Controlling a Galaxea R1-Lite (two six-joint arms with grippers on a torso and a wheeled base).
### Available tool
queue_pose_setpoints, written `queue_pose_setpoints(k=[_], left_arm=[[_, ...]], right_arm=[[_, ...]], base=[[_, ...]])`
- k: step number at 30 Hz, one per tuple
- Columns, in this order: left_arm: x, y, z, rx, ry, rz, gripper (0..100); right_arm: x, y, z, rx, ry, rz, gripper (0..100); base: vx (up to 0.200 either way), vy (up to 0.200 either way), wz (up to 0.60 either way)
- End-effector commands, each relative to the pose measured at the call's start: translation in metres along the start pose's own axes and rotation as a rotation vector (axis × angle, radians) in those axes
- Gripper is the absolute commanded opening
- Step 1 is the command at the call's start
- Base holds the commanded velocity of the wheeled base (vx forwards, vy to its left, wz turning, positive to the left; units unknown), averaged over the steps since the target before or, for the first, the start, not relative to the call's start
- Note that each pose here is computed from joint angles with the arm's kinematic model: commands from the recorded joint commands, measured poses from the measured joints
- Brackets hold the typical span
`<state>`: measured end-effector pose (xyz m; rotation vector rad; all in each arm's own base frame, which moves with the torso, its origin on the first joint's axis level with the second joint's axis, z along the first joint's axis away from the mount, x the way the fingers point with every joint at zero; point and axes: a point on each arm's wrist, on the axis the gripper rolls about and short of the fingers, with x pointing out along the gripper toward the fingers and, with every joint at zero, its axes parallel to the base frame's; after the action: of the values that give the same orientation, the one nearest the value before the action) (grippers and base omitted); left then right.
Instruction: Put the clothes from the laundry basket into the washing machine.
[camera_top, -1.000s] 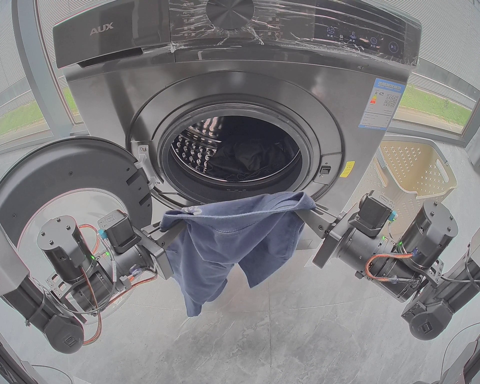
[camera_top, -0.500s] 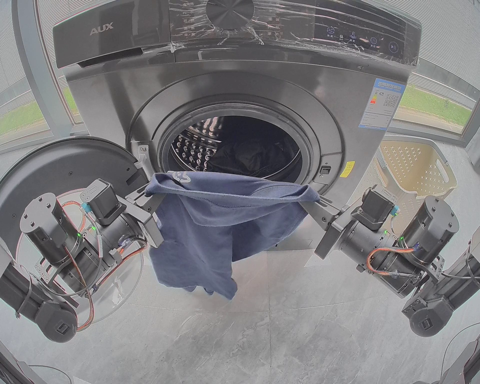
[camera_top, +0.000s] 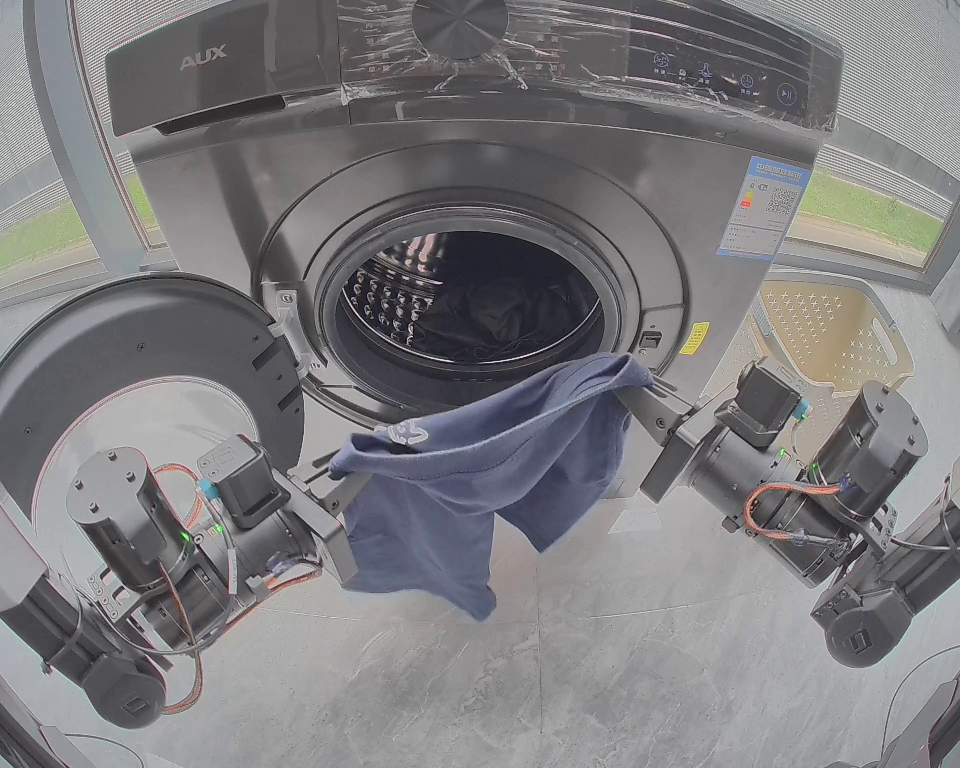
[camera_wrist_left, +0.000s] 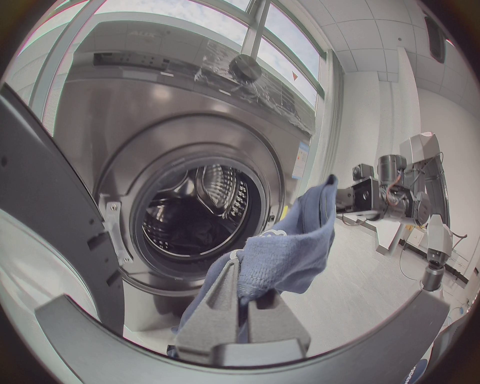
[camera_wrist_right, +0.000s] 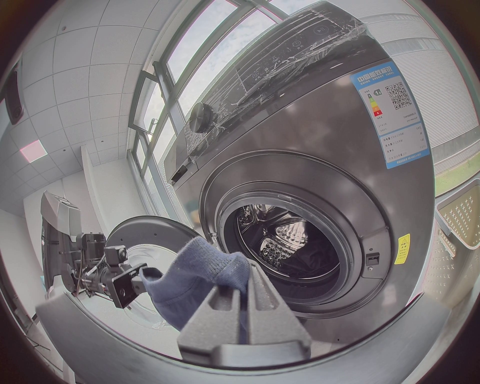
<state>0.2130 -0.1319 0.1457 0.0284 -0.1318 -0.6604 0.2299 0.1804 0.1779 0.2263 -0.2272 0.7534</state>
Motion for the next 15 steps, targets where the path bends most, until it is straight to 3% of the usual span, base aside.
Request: queue_pose_setpoints(k=[1, 3, 4, 6, 11, 15], left_arm=[[0.003, -0.006, -0.023, -0.017, 0.090, -0.026, 0], [0.005, -0.008, -0.038, -0.026, 0.151, -0.037, 0], [0.005, -0.008, -0.038, -0.026, 0.151, -0.037, 100], [0.013, -0.006, -0.051, -0.028, 0.188, -0.047, 100], [0.030, -0.005, -0.062, -0.031, 0.194, -0.053, 100], [0.046, -0.007, -0.082, -0.047, 0.229, -0.105, 100]], right_arm=[[-0.001, 0.004, 0.003, 0.001, -0.009, 0.013, 0], [0.001, 0.005, 0.005, 0.002, -0.018, 0.017, 0], [0.001, 0.005, 0.004, 0.002, -0.017, 0.017, 0], [0.001, 0.005, 0.003, 0.002, -0.014, 0.017, 0], [0.001, 0.005, 0.005, 0.002, -0.019, 0.019, 0], [0.001, 0.007, 0.005, 0.002, -0.020, 0.025, 0]], base=[[0.000, 0.000, 0.00], [0.000, 0.000, 0.00], [0.000, 0.000, 0.00], [0.000, 0.000, 0.00], [0.000, 0.000, 0.00], [0.000, 0.000, 0.00]])
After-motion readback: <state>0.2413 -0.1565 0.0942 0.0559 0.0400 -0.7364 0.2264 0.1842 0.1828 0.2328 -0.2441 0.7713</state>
